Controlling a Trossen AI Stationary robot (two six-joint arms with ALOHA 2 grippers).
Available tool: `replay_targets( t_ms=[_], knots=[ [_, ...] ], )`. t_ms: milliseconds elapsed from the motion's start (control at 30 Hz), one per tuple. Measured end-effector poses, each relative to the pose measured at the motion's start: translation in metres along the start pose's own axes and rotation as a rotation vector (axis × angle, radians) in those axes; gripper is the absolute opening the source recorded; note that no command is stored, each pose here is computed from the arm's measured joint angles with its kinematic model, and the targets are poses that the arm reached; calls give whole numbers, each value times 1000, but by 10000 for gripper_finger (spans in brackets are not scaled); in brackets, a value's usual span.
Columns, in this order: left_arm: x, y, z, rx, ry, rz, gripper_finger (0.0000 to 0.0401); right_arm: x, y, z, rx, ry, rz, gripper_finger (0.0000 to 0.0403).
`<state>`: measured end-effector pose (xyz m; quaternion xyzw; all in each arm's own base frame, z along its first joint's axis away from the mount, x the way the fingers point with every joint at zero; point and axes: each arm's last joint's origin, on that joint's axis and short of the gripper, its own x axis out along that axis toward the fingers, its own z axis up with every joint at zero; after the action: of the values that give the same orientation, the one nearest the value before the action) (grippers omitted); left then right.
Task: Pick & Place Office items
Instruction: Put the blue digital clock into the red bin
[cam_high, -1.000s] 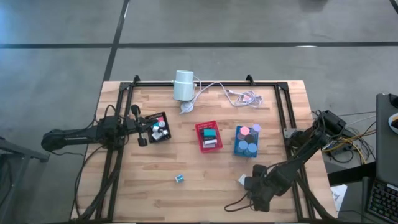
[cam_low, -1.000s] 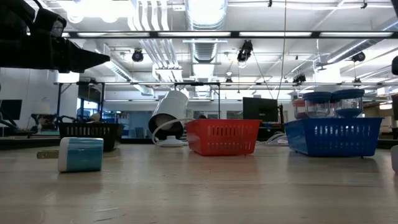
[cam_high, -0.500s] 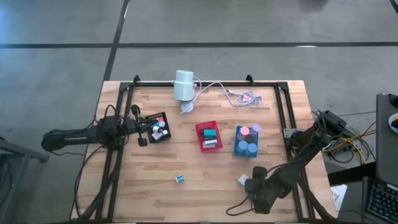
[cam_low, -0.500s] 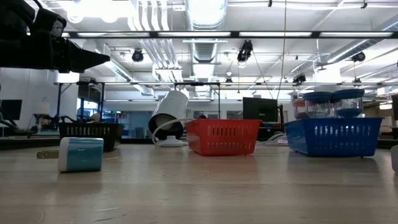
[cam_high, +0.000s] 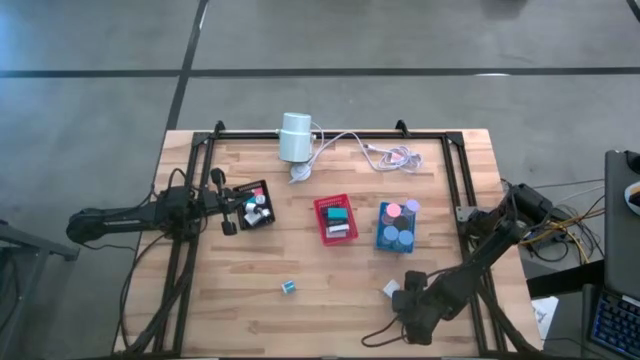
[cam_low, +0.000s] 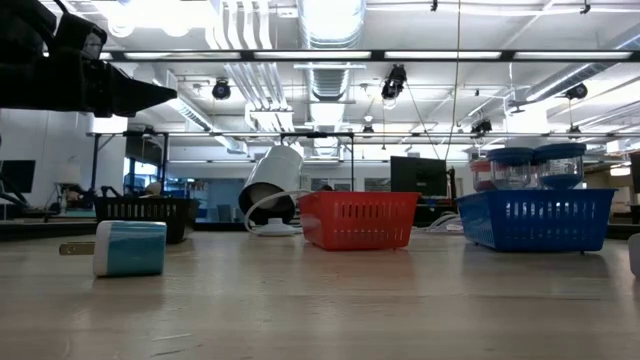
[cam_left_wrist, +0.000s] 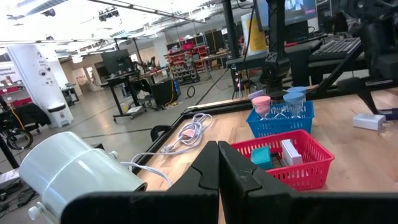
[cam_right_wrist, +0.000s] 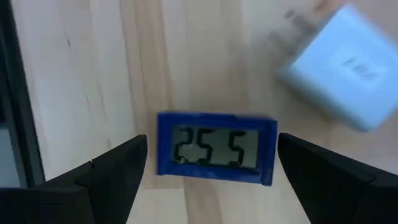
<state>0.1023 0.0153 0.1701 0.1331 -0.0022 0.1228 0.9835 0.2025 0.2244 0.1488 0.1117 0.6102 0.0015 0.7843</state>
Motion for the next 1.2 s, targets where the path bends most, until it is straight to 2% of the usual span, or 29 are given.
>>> replay_targets(
  t_ms=[233,733,867,1133,1200],
  knots=[
    [0,0,0,0,1,0,0,16,3,0,-15,50,-39,352],
    [0,0,0,0,2,0,0,18,2,0,-31,9,-90,350],
    [0,0,0,0,2,-1,0,19,0,0,-32,2,-107,336],
    [0,0,0,0,2,0,0,24,-8,-5,60,-19,-146,282],
    [0,0,0,0,2,-1,0,24,-8,-5,59,-18,-150,280]
  ],
)
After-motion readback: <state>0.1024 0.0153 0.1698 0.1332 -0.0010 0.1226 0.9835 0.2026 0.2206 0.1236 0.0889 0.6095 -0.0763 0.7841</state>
